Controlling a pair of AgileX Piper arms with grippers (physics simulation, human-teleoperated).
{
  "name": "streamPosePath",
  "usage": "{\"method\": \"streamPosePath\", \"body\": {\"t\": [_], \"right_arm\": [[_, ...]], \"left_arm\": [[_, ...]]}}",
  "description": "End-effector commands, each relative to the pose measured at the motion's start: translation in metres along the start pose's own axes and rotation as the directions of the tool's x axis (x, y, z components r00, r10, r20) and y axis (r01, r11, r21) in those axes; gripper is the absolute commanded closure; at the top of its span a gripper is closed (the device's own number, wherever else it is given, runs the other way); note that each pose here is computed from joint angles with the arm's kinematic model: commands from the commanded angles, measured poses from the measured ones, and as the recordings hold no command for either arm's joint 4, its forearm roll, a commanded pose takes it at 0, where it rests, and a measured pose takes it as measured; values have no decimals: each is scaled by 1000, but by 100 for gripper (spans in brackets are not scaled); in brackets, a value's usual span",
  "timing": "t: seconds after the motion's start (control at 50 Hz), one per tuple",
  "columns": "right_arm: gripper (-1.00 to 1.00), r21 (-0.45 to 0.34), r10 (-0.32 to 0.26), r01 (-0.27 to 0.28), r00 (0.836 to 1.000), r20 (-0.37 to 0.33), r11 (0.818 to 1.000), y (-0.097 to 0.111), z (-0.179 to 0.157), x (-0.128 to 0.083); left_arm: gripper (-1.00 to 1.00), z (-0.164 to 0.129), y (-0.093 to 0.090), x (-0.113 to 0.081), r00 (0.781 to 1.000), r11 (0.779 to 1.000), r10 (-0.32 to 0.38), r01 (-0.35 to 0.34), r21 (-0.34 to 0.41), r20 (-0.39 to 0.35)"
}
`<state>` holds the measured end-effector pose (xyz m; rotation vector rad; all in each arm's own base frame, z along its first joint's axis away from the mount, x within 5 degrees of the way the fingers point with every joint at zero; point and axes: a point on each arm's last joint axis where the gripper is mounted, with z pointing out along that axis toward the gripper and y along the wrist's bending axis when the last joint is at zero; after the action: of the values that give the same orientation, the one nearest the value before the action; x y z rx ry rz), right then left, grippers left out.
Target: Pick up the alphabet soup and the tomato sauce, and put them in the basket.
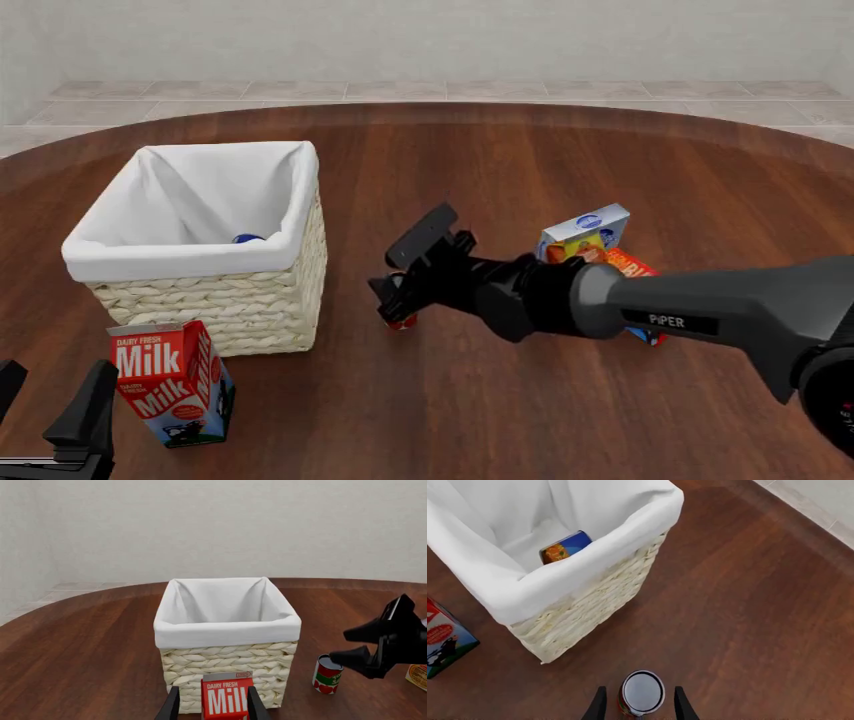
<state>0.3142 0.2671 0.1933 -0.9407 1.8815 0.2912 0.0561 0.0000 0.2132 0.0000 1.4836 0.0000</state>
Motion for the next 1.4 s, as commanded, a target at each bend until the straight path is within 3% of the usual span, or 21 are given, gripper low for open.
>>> {"method": "streamPosePath", "body": {"t": [0.02, 1.4], "right_arm": [[-100, 1, 6, -6, 1000, -10, 1000, 0, 3, 6], [-100, 11, 24, -23, 997, -79, 1000, -4, 28, 40]], "left_arm": [[-100, 0, 0, 0, 1000, 1000, 0, 0, 0, 0], [-100, 0, 0, 0, 1000, 1000, 0, 0, 0, 0]]}}
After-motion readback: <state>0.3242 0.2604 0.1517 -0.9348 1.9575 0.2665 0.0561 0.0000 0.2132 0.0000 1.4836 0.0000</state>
